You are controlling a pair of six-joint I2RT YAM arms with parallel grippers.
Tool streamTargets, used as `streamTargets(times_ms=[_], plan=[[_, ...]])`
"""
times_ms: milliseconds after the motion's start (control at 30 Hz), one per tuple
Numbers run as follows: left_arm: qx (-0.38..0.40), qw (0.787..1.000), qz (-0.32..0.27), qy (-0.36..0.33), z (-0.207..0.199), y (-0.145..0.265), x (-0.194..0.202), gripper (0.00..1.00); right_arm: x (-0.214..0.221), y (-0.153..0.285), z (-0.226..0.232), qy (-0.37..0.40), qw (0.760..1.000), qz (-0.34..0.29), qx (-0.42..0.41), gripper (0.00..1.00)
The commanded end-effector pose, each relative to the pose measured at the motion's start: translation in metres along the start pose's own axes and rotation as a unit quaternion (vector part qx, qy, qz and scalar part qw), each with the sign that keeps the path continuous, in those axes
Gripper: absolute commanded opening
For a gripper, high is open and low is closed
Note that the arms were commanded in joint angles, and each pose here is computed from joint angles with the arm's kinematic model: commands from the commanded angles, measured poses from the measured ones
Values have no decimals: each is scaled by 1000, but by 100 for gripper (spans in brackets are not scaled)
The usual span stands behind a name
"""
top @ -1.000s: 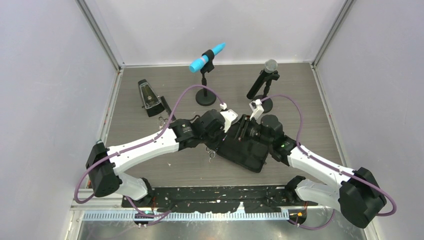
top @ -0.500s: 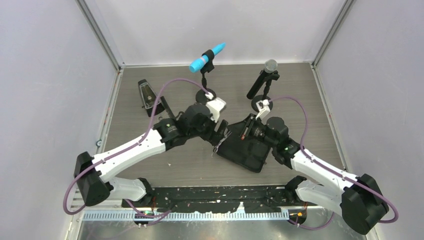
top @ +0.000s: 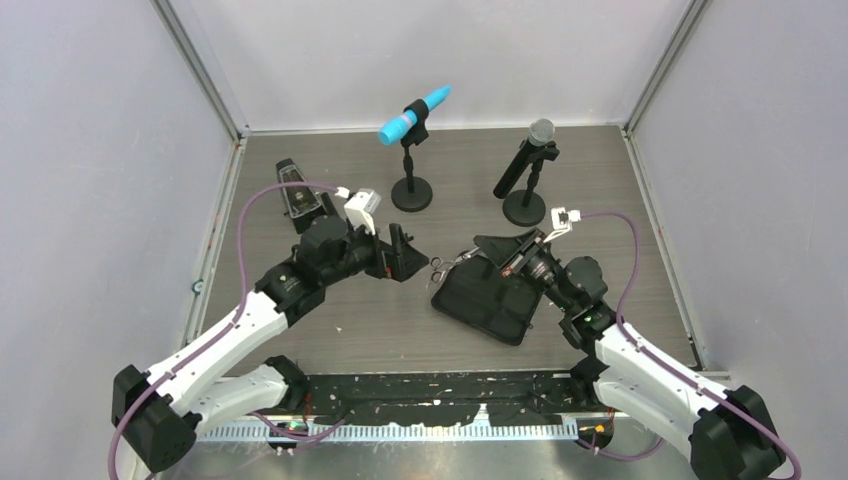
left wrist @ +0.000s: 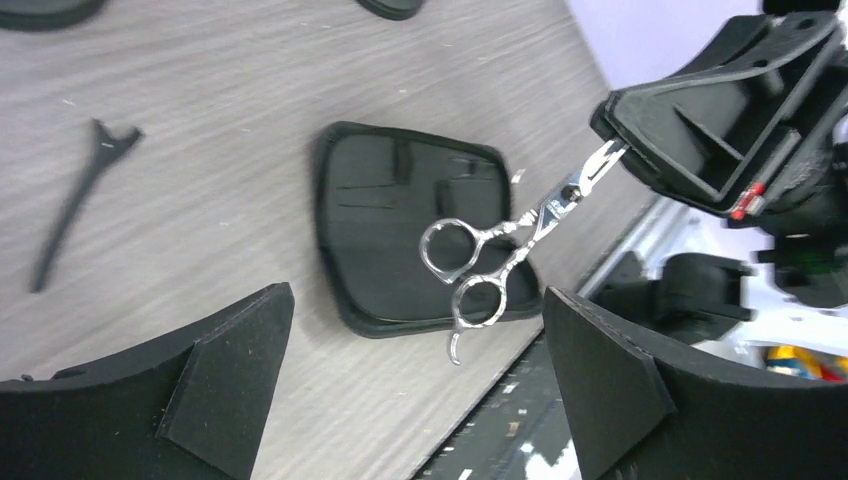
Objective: Sort the hair-cutting tools
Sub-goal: Pick up the scissors from the center of the board.
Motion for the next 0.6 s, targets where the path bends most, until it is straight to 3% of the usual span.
streamTargets(times_ms=[0,367,500,567], plan=[[114,989,-63,70,-37,11,-18,100,-35,5,34,-3,992,-96,-79,5],[205,957,-108,173,-49,7,-19,90,-44,16,51,-33,981,-131,-139,5],[237,946,-99,199,-55,1,-19,87,-46,21,55,-39,978,-136,-150,5],[260,936,-102,216,-58,0,-19,81,-47,23,57,-42,977,-140,-157,5]])
Point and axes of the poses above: each gripper's point midway between its finger pads, its own y axis back along the fingers, its own z axis along the line the jaws close on, x = y × z, the point moved 5 cm from there along y, back along the fingers, and after that the axes turned 6 degrees about y, right-handed, at the moved point
